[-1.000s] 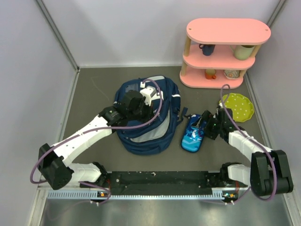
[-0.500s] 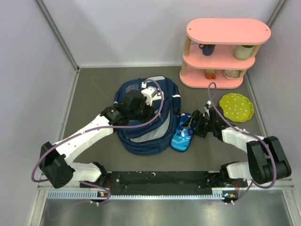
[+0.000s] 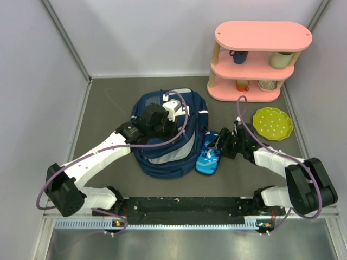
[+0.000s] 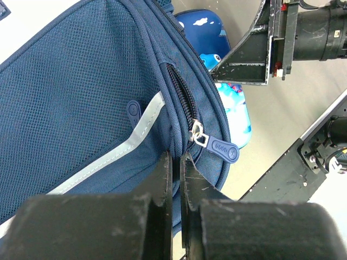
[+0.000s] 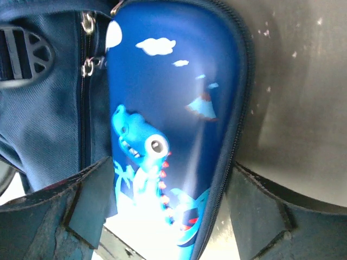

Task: Pack the student bag
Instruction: Pick up the stationery from the center of the board.

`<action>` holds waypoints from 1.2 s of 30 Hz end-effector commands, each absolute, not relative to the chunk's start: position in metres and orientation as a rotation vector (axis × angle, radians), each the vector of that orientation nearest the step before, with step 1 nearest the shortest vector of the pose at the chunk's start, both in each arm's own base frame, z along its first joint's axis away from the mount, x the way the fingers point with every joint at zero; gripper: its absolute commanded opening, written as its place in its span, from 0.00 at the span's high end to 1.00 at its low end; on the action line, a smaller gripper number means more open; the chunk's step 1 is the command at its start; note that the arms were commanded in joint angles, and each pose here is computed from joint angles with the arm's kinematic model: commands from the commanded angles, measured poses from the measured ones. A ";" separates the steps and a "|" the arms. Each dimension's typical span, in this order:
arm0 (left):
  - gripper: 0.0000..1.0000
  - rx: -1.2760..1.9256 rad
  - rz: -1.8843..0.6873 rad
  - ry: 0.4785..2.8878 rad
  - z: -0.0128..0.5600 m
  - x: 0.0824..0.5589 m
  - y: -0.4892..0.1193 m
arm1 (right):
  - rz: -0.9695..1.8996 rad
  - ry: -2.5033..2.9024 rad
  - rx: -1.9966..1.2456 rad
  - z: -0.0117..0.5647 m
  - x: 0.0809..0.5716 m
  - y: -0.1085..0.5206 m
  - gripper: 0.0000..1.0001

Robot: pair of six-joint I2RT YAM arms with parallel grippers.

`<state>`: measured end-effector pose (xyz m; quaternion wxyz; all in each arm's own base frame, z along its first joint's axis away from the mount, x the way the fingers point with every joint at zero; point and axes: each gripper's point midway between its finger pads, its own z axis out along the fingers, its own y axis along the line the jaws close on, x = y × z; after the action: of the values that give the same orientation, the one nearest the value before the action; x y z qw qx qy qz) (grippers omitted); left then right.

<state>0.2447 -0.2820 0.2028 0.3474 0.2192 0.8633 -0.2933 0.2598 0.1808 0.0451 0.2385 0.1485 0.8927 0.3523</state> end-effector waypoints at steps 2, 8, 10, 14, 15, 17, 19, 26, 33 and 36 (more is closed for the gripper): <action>1.00 0.552 -0.914 2.104 0.246 0.246 -0.304 | 0.594 2.501 0.475 0.045 0.259 0.146 0.15; 1.00 0.557 -0.910 2.113 0.243 0.247 -0.304 | 0.643 2.539 0.542 0.020 0.234 0.146 0.10; 1.00 0.558 -0.914 2.113 0.244 0.247 -0.305 | 0.713 2.507 0.538 0.021 0.238 0.155 0.11; 1.00 0.562 -0.919 2.118 0.242 0.246 -0.306 | 0.839 2.493 0.497 0.020 0.236 0.176 0.14; 1.00 0.560 -0.919 2.117 0.242 0.247 -0.306 | 0.879 2.467 0.488 0.024 0.240 0.182 0.17; 1.00 0.557 -0.921 2.116 0.244 0.247 -0.306 | 0.918 2.477 0.498 0.021 0.239 0.189 0.22; 1.00 0.559 -0.924 2.117 0.244 0.246 -0.307 | 0.935 2.462 0.483 0.024 0.240 0.196 0.27; 1.00 0.558 -0.927 2.114 0.245 0.245 -0.306 | 0.938 2.364 0.410 0.061 0.255 0.202 0.65; 1.00 0.555 -0.932 2.107 0.248 0.247 -0.308 | 0.941 2.286 0.340 0.100 0.261 0.201 0.50; 1.00 0.558 -0.943 2.107 0.248 0.247 -0.310 | 0.980 2.315 0.310 0.096 0.257 0.208 0.39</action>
<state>0.2448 -0.2797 0.2011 0.3425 0.2126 0.8672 -0.2922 0.2553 0.1866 0.0710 0.2965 0.1588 0.8828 0.3279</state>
